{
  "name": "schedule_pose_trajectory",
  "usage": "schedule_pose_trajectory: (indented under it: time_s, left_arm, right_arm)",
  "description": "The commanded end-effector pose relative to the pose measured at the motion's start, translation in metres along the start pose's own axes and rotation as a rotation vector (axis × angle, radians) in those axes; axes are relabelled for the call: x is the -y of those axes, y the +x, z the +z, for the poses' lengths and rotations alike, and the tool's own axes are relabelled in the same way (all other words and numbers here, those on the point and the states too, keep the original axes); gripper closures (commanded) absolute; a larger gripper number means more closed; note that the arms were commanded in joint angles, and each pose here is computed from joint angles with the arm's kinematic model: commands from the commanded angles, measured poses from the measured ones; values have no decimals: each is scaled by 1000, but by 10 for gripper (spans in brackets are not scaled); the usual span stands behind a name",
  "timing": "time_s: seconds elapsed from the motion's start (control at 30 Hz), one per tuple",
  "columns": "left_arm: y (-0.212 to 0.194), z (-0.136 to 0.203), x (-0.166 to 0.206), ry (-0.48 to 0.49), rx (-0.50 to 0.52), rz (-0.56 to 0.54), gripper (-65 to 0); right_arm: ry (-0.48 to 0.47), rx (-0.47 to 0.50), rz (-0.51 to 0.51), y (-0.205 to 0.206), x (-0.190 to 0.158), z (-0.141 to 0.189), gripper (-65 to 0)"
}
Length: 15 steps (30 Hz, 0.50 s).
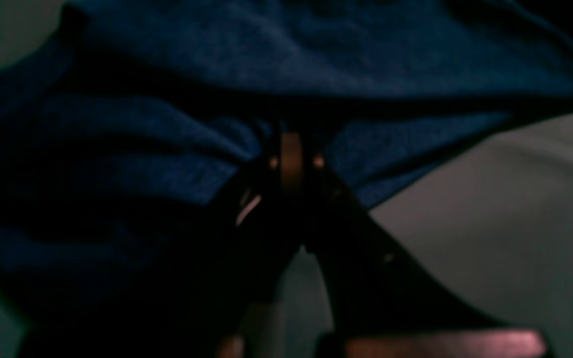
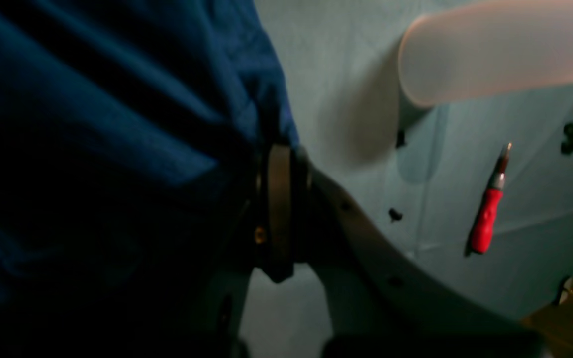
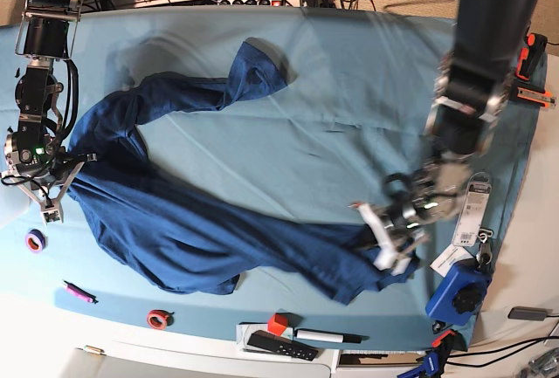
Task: Layout the t-shirt on the table in an organized manner, then fold the t-shirt properly
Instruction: 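Grasp the shirt hem corner with the left gripper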
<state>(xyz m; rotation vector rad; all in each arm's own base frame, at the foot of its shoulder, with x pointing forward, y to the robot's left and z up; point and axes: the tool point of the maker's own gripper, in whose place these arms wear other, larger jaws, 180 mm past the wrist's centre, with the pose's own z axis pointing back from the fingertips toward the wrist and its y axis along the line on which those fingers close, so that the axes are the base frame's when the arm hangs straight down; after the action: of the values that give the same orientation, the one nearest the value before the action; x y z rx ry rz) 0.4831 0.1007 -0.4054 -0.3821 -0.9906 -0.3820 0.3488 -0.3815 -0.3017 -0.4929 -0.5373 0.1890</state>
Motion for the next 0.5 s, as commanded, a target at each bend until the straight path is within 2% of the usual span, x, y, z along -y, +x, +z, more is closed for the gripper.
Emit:
schedule_pose_trajectory:
  time_s: [0.0, 0.1, 0.2, 0.23, 0.3, 0.37, 0.47]
  left_arm:
    - [-30, 15, -22, 42, -122, -18, 0]
    - [-47, 36, -19, -46, -100, 56, 0]
    - [-51, 54, -6, -140, -57, 83, 0]
    - [-50, 58, -3, -154, -45, 79, -32]
    - [-42, 62, 2, -172, -12, 63, -153]
    - [-28, 65, 8, -193, 23, 28, -243]
    - [3, 70, 18, -226, 99, -29, -262]
  right_arm:
    - [-50, 48, -7, 15, 21, 8, 0]
    - [-50, 47, -7, 15, 21, 8, 0]
    - [-50, 48, -7, 15, 21, 8, 0]
    - [-50, 48, -7, 15, 21, 8, 0]
    - [-50, 48, -7, 15, 21, 8, 0]
    - [-50, 47, -7, 15, 21, 8, 0]
    - [-50, 46, -7, 14, 21, 8, 0]
